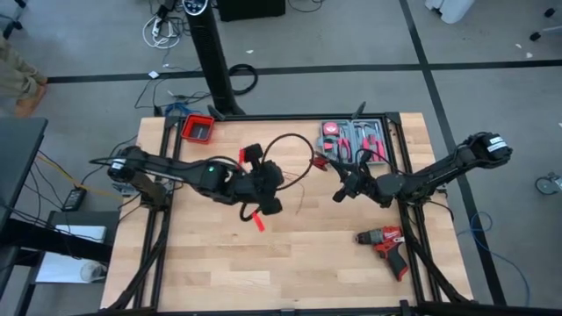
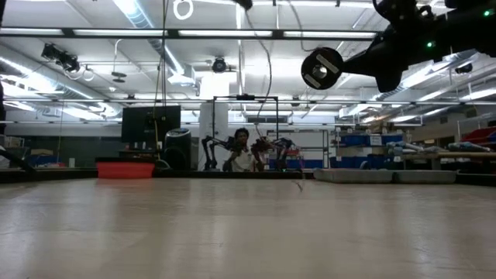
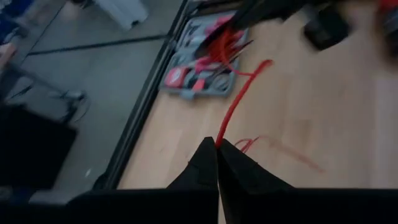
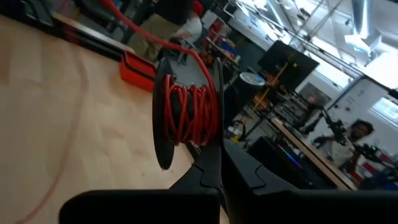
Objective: Coil cords
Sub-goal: Uncoil the red wire from the black spool
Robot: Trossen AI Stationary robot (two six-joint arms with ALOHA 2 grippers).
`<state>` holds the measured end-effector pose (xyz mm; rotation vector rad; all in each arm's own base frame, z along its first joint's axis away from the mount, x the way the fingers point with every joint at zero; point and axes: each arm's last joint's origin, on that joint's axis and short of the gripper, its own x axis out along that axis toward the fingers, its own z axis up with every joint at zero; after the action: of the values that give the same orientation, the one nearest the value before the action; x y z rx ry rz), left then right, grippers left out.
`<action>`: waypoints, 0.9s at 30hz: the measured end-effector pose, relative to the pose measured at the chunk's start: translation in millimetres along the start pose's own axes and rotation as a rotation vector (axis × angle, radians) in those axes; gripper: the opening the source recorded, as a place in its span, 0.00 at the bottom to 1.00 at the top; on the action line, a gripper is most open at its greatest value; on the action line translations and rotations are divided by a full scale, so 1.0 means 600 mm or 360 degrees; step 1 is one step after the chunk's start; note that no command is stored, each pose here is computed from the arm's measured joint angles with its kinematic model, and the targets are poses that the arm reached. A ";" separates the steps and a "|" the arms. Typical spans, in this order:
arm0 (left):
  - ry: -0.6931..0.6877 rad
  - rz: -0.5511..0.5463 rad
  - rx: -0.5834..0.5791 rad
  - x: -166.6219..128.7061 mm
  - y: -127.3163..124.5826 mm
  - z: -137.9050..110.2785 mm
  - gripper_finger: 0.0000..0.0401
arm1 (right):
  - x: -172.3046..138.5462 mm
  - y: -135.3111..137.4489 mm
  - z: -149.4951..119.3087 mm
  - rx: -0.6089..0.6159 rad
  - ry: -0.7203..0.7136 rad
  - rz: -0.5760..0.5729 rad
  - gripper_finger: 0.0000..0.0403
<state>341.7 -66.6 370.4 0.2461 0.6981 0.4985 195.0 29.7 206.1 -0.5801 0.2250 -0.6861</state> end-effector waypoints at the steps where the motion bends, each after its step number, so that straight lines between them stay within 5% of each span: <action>1: -0.0033 -0.0031 0.0000 -0.003 -0.004 0.004 0.00 | 0.002 -0.001 -0.001 0.0000 0.0009 -0.0010 0.00; 18: -0.0276 -0.0367 -0.0116 -0.026 -0.050 0.026 0.00 | 0.015 -0.011 -0.010 0.0108 0.0082 -0.0099 0.00; 27: -0.0231 -0.0613 -0.0176 0.008 -0.086 -0.009 0.00 | 0.018 -0.017 -0.006 0.0182 0.0056 -0.0144 0.00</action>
<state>359.3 -107.9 344.4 0.0397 0.5566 0.1482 196.3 14.6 208.8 -0.4714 0.1920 -0.7920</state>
